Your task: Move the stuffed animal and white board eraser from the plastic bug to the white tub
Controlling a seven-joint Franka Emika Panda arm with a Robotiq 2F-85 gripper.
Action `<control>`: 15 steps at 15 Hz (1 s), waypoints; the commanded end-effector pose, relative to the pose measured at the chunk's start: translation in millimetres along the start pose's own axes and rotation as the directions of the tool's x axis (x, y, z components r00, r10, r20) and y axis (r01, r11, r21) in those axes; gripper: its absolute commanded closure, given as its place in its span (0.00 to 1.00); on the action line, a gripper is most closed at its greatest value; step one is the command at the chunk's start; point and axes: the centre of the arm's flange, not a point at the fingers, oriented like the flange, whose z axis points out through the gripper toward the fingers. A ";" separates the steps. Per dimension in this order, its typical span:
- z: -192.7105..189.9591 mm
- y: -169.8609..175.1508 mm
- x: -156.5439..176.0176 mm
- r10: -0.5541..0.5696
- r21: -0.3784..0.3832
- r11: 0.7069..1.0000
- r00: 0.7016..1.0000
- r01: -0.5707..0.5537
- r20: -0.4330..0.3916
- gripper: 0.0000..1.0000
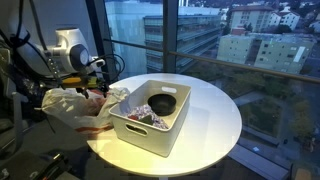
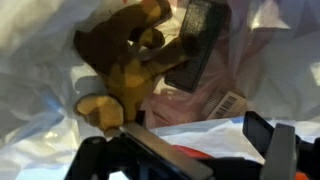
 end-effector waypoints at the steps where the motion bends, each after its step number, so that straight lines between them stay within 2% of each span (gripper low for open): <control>1: 38.3 8.7 9.5 0.085 -0.061 0.995 0.995 -0.081 0.061 0.00; 6: 62.4 31.8 -2.9 0.180 -0.117 0.979 0.979 -0.169 0.095 0.00; 10: 89.6 35.3 0.0 0.192 -0.135 0.974 0.979 -0.182 0.067 0.00; 15: 108.4 26.1 7.1 0.170 -0.141 0.973 0.980 -0.183 -0.099 0.00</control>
